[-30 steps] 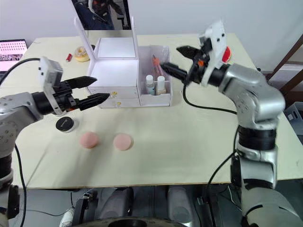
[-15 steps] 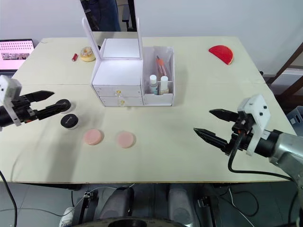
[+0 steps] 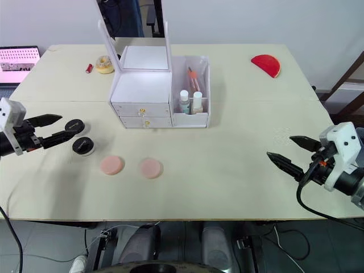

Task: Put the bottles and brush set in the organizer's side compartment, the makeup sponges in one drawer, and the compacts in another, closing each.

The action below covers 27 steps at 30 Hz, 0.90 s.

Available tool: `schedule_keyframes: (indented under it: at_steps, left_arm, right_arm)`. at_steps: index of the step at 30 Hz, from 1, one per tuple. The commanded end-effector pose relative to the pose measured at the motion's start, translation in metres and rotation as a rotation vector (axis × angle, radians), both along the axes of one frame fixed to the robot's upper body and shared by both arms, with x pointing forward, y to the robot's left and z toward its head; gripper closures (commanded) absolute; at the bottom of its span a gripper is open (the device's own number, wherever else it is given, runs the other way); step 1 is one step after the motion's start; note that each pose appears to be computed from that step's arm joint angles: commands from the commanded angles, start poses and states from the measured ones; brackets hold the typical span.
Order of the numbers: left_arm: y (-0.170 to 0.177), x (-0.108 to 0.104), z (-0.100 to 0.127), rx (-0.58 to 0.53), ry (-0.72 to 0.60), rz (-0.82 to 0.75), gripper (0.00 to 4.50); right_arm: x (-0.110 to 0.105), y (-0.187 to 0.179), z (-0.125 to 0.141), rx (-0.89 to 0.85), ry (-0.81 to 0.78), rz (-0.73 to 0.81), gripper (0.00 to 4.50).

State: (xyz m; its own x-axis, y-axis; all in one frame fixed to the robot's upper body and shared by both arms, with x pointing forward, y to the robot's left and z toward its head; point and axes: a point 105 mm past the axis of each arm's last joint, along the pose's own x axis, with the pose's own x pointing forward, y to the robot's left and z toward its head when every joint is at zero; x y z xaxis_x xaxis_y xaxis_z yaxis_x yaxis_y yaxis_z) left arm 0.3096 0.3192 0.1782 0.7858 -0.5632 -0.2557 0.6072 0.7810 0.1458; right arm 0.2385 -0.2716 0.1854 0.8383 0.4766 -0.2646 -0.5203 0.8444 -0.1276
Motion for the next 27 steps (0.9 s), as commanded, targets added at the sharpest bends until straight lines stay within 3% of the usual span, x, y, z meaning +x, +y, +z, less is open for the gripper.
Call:
schedule_keyframes:
  at_steps: [1,10,15,19,23,27]
  left_arm:
    - [-0.002,-0.002,0.014,0.032,-0.049,-0.017,0.00]
    - [-0.011,-0.011,0.011,0.035,-0.067,-0.013,0.00]
    - [-0.055,-0.021,-0.013,-0.051,-0.107,0.116,0.00]
    - [-0.103,-0.026,-0.020,-0.147,-0.137,0.177,0.00]
    - [-0.150,-0.018,-0.022,-0.265,-0.241,0.396,0.00]
    - [-0.177,-0.017,-0.025,-0.270,-0.266,0.414,0.00]
  right_arm:
    - [0.015,0.004,0.010,-0.023,-0.042,0.029,0.06]
    - [0.044,0.035,0.008,-0.040,-0.018,0.082,0.06]
    - [0.058,0.074,0.022,0.027,-0.073,0.147,0.06]
    - [0.069,0.096,0.027,0.053,-0.093,0.187,0.06]
    - [0.080,0.126,0.033,0.069,-0.117,0.273,0.06]
    - [0.082,0.142,0.033,0.069,-0.112,0.328,0.06]
